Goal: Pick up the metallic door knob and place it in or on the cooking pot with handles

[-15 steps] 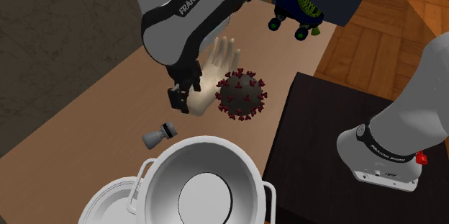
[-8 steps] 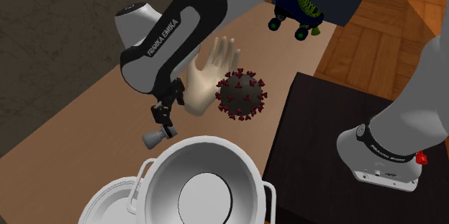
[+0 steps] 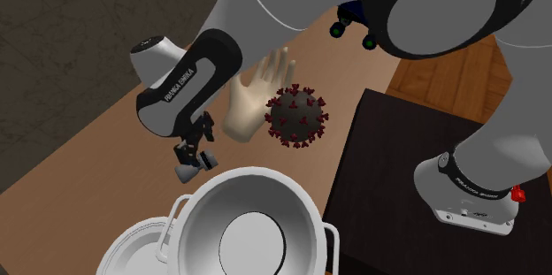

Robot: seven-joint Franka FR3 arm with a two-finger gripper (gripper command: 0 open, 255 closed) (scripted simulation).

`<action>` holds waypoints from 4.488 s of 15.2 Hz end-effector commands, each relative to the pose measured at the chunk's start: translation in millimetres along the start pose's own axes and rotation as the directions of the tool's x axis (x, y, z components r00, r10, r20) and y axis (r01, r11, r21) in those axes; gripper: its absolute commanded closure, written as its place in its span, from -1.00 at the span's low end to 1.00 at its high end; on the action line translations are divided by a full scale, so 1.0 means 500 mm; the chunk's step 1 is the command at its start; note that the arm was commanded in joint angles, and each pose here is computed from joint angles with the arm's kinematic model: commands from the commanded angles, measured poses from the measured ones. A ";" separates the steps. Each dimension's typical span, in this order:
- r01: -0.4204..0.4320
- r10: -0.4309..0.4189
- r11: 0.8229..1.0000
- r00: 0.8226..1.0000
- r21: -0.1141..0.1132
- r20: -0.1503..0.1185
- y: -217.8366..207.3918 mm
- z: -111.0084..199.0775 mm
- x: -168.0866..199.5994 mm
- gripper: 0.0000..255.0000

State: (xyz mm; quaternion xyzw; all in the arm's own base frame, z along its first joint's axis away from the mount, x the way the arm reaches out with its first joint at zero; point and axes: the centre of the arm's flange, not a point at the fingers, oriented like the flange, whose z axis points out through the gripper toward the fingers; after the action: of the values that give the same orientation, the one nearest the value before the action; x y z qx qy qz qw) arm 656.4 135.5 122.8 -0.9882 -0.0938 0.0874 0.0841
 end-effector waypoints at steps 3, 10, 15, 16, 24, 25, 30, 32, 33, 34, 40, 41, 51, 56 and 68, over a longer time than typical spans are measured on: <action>0.000 0.000 1.000 1.000 0.000 0.000 0.001 0.045 0.000 -1.00; 0.000 0.000 1.000 1.000 0.000 0.000 0.001 0.062 0.000 -1.00; 0.000 0.000 1.000 1.000 0.000 0.000 0.001 0.062 0.000 1.00; 0.000 0.000 1.000 1.000 0.000 0.000 0.001 0.062 0.000 1.00; 0.000 0.000 1.000 1.000 0.000 0.000 -0.003 0.041 -0.003 1.00; 0.000 0.000 1.000 1.000 0.000 0.000 -0.005 0.031 -0.005 1.00; 0.000 0.000 1.000 1.000 0.000 0.000 -0.015 -0.020 -0.013 1.00; 0.000 0.000 1.000 1.000 0.000 0.000 -0.018 -0.041 -0.016 1.00; 0.000 0.000 1.000 1.000 0.000 0.000 -0.020 -0.051 -0.018 1.00; 0.000 0.000 1.000 1.000 0.000 0.000 -0.022 -0.061 -0.019 1.00; 0.000 0.000 1.000 1.000 0.000 0.000 -0.034 -0.123 -0.030 1.00; 0.000 0.000 1.000 1.000 0.000 0.000 -0.036 -0.133 -0.031 1.00; 0.000 0.000 1.000 1.000 0.000 0.000 -0.055 -0.236 -0.048 1.00; 0.000 0.000 1.000 1.000 0.000 0.000 -0.065 -0.287 -0.056 1.00; 0.000 0.000 1.000 1.000 0.000 0.000 -0.183 -0.297 -0.208 1.00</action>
State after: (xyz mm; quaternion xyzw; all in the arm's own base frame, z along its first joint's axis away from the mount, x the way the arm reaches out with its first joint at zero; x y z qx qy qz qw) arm 581.6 175.1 303.1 -0.9881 -0.0943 0.0874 0.0844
